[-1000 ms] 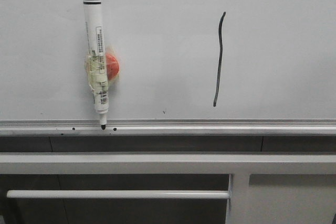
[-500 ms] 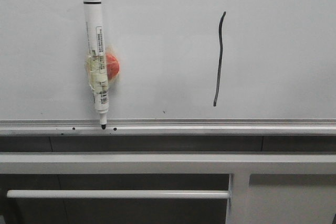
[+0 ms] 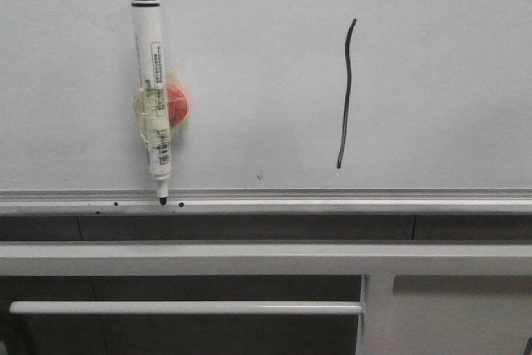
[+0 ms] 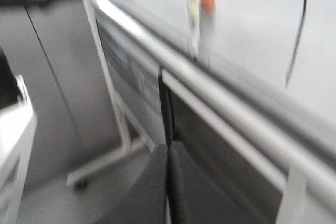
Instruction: Write number 1 on whiteboard
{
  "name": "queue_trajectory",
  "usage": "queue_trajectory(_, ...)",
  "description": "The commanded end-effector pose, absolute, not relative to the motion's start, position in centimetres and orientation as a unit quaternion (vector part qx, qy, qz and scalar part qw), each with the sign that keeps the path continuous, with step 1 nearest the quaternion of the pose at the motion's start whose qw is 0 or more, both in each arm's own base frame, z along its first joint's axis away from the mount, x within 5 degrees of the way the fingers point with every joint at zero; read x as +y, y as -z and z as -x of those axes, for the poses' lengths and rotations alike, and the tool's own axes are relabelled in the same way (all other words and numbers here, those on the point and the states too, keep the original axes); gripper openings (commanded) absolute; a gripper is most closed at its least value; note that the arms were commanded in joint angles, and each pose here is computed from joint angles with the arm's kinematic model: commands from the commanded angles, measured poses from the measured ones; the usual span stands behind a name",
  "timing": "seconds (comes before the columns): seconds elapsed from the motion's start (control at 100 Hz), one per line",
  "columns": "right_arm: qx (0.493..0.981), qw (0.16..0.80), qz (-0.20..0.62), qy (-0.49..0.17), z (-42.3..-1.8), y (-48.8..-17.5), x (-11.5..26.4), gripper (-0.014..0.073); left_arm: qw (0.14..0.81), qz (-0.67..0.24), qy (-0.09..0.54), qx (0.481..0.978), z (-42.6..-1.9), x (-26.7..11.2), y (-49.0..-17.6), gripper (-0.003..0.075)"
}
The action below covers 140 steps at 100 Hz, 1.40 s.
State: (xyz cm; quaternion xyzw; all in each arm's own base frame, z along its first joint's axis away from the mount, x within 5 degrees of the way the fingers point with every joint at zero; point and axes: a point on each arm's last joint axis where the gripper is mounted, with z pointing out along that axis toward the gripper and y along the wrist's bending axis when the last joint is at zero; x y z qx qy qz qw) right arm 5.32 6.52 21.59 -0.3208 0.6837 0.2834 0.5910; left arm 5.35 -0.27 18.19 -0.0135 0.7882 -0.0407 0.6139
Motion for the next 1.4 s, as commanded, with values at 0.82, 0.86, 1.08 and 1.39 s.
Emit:
queue_trajectory(0.82, 0.691, 0.722, 0.001, 0.036, -6.0, -20.0, -0.3, -0.0064, 0.644, 0.017, 0.052, 0.763, -5.3, -0.3, -18.6, -0.0020)
queue_trajectory(0.86, 0.691, 0.722, -0.006, 0.046, -5.8, -20.0, -0.4, -0.0064, 0.644, 0.017, 0.052, 0.763, -5.3, -0.3, -18.6, -0.0020)
queue_trajectory(1.08, 0.721, 0.690, -0.019, 0.064, -5.6, -19.1, -0.7, -0.0064, 0.644, 0.017, 0.052, 0.763, -5.3, -0.3, -18.6, -0.0020)
queue_trajectory(1.39, 0.788, 0.613, -0.021, 0.057, -5.3, -17.2, -0.6, -0.0064, 0.644, 0.017, 0.052, 0.763, -5.3, -0.3, -18.6, -0.0020)
